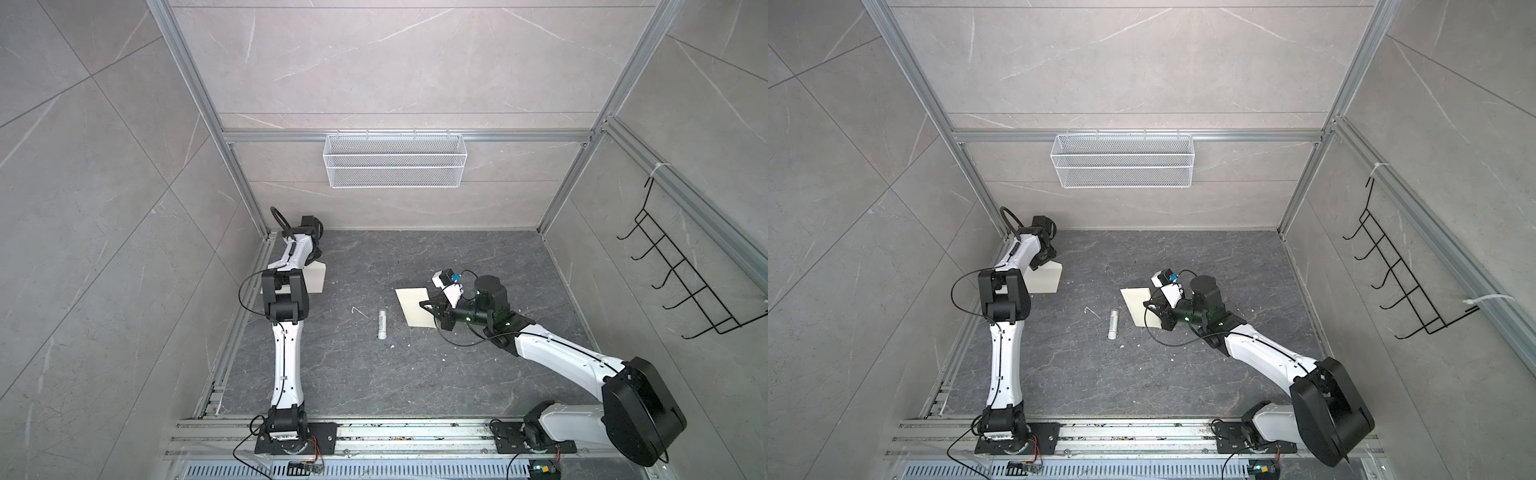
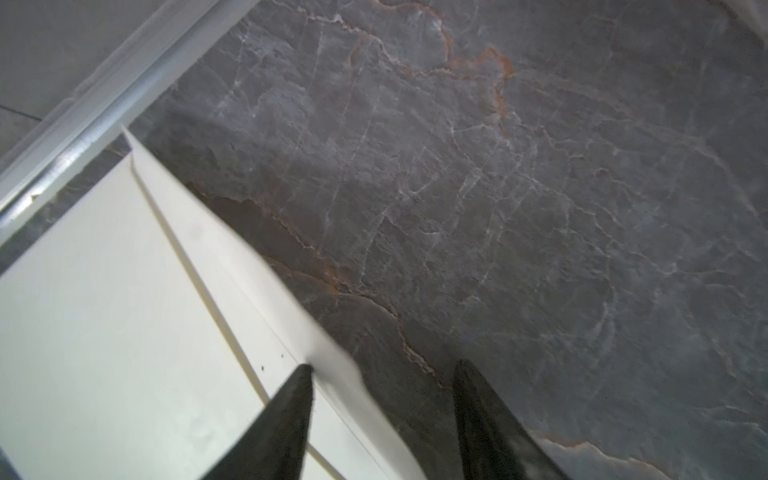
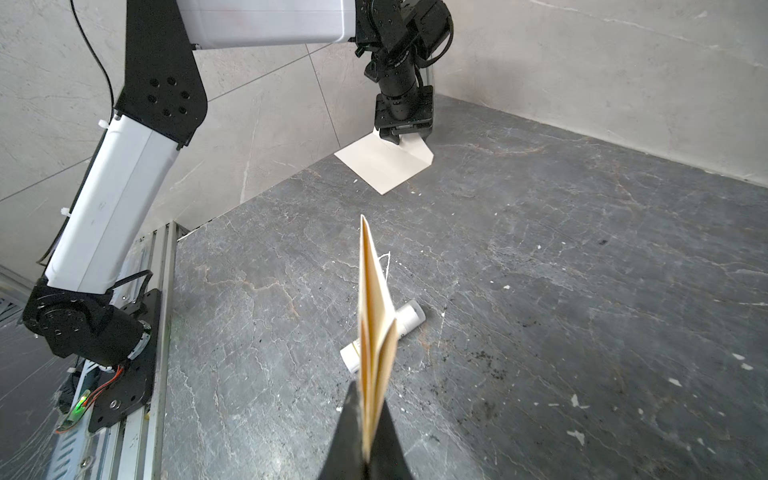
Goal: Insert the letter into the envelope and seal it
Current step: 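Grasp the envelope's edge with the left gripper and lift it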
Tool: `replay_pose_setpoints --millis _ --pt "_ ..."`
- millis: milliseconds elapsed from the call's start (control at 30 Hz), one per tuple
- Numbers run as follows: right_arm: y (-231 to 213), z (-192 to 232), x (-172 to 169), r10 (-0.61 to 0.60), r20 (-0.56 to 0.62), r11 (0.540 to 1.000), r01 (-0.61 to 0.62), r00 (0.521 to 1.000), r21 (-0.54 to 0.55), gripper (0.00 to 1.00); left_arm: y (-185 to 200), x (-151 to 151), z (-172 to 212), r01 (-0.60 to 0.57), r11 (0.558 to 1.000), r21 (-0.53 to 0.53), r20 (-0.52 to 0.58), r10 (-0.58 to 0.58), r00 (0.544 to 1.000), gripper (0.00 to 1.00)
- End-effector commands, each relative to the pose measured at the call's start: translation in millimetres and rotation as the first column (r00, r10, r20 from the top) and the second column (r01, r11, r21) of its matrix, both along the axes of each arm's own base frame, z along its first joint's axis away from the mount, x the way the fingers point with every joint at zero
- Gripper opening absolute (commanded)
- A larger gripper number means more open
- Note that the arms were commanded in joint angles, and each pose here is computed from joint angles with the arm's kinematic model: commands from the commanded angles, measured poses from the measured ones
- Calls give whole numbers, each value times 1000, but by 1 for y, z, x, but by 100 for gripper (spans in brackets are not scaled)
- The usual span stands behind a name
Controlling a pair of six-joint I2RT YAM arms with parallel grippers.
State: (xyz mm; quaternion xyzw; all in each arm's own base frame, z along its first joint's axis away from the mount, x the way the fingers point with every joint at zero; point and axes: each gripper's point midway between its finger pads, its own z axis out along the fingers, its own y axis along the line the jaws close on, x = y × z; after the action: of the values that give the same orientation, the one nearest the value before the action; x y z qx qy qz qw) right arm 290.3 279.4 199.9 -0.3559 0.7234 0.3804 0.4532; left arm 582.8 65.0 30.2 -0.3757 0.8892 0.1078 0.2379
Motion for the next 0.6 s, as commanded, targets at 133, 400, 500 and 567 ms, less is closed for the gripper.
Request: replay_pose_setpoints --millis 133,400,500,567 --pt "4 21 0 21 57 999 -23 998 27 0 -2 -5 17 7 999 -32 26 -6 1000 7" --pt "-11 44 -6 -45 105 998 41 993 37 0 -16 -25 72 50 996 -77 93 -43 995 0" --pt "-24 60 -9 -110 137 994 105 985 44 0 -32 -43 112 91 994 -64 161 -80 984 0" --pt "-35 70 -13 -158 152 987 153 976 43 0 -47 -58 138 128 991 -49 205 -115 972 0"
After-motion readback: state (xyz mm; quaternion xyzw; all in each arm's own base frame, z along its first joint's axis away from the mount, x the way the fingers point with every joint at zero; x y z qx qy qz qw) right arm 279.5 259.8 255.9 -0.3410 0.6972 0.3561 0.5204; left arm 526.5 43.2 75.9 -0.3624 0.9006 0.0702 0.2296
